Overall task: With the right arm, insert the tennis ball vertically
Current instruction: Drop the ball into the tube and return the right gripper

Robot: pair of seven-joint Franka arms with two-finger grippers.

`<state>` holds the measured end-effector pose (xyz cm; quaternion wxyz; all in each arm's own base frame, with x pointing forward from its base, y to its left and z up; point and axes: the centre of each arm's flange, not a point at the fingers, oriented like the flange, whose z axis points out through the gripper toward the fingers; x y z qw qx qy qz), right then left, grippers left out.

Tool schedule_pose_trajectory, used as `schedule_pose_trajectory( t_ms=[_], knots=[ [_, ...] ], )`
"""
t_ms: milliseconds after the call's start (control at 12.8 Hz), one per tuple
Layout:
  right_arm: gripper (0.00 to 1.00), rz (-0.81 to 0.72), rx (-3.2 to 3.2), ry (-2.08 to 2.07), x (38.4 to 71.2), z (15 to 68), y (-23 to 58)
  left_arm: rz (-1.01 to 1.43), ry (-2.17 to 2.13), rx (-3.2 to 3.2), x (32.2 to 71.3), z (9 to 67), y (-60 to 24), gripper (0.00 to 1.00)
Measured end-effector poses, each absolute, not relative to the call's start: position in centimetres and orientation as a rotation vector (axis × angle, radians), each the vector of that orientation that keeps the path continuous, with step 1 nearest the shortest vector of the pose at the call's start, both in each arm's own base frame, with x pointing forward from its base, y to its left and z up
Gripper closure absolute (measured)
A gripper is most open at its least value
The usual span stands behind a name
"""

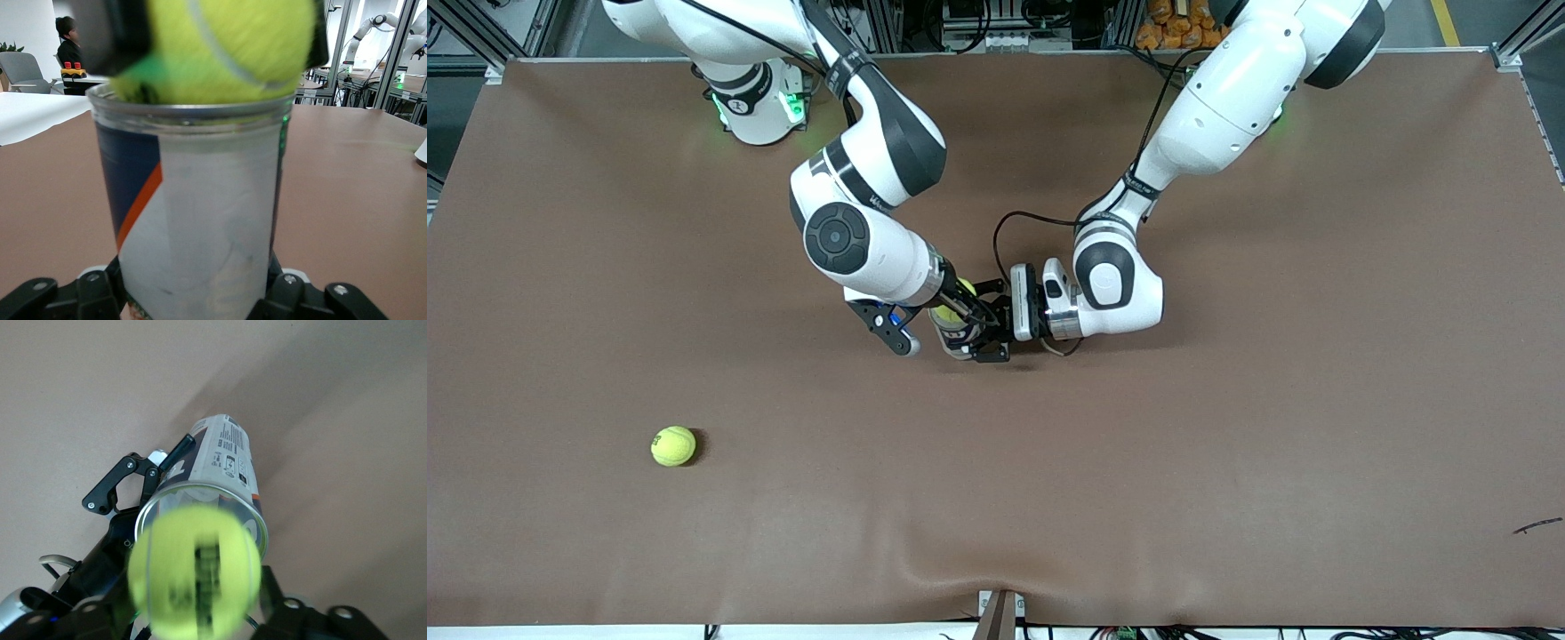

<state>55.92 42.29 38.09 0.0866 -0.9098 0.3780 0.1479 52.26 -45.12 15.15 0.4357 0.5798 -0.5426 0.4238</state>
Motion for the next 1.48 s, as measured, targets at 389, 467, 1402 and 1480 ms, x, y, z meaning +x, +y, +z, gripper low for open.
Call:
schedule_pose_trajectory(
  t_ms=[389, 467, 1402, 1480],
  knots=[
    [0.00, 0.425, -2.698, 1.151, 56.5, 38.6, 41.7, 1.054, -1.352, 1.444, 52.2, 15.1, -45.1, 0.23],
    [0.00, 0.420, -2.696, 1.166, 56.9, 39.0, 41.0, 1.053, -1.352, 1.444, 52.2, 15.1, -45.1, 0.23],
    [0.00, -0.001, -2.977, 0.916, 72.9, 31.4, -2.6, 1.052, -1.354, 1.446, 52.1, 15.0, -45.1, 0.23],
    [0.00, -0.051, -3.000, 0.907, 73.5, 29.4, -3.7, 1.052, -1.354, 1.446, 52.1, 15.0, -45.1, 0.23]
  ],
)
